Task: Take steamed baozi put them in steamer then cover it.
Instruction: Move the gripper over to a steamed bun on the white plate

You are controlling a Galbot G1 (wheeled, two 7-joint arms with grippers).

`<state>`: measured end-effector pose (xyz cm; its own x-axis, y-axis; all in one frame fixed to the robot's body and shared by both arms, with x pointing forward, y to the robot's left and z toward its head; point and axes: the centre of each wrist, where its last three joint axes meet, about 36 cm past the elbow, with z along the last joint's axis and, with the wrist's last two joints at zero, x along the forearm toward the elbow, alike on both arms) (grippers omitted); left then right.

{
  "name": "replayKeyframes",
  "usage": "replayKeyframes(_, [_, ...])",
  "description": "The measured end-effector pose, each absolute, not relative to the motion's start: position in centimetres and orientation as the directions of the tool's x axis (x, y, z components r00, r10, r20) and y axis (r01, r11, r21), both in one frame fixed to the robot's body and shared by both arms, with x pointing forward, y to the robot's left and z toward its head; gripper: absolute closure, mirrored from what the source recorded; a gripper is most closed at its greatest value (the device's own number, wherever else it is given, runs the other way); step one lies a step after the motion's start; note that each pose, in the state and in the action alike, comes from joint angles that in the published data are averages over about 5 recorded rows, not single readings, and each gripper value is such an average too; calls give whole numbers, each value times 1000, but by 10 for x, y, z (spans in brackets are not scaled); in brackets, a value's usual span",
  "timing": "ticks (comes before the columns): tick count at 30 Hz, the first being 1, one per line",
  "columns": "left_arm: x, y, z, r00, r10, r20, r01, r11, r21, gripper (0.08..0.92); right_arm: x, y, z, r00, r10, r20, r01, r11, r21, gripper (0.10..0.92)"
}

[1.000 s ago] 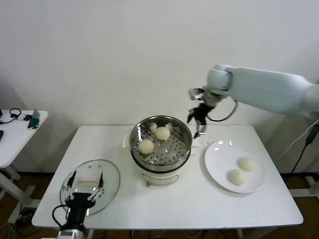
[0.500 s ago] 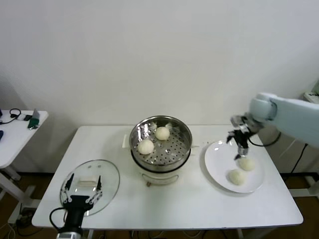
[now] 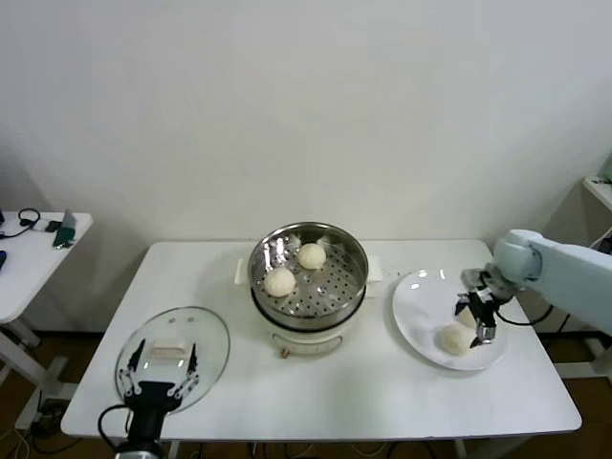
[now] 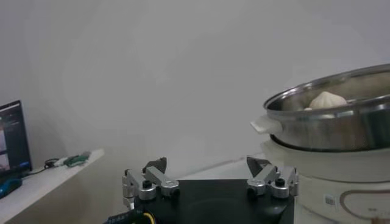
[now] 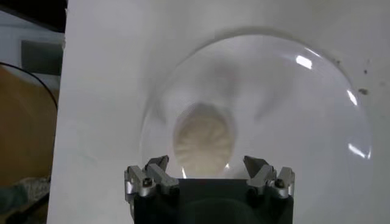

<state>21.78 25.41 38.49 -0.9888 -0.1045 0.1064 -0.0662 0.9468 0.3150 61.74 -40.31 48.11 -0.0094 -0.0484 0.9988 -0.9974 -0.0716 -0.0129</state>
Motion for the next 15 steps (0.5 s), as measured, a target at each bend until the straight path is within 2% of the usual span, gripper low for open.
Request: replayKeyframes(15, [216,255,382,-988,-107,112,-66,945,320,177,622,-395,456,3,-38,999,-996,-86,0,200])
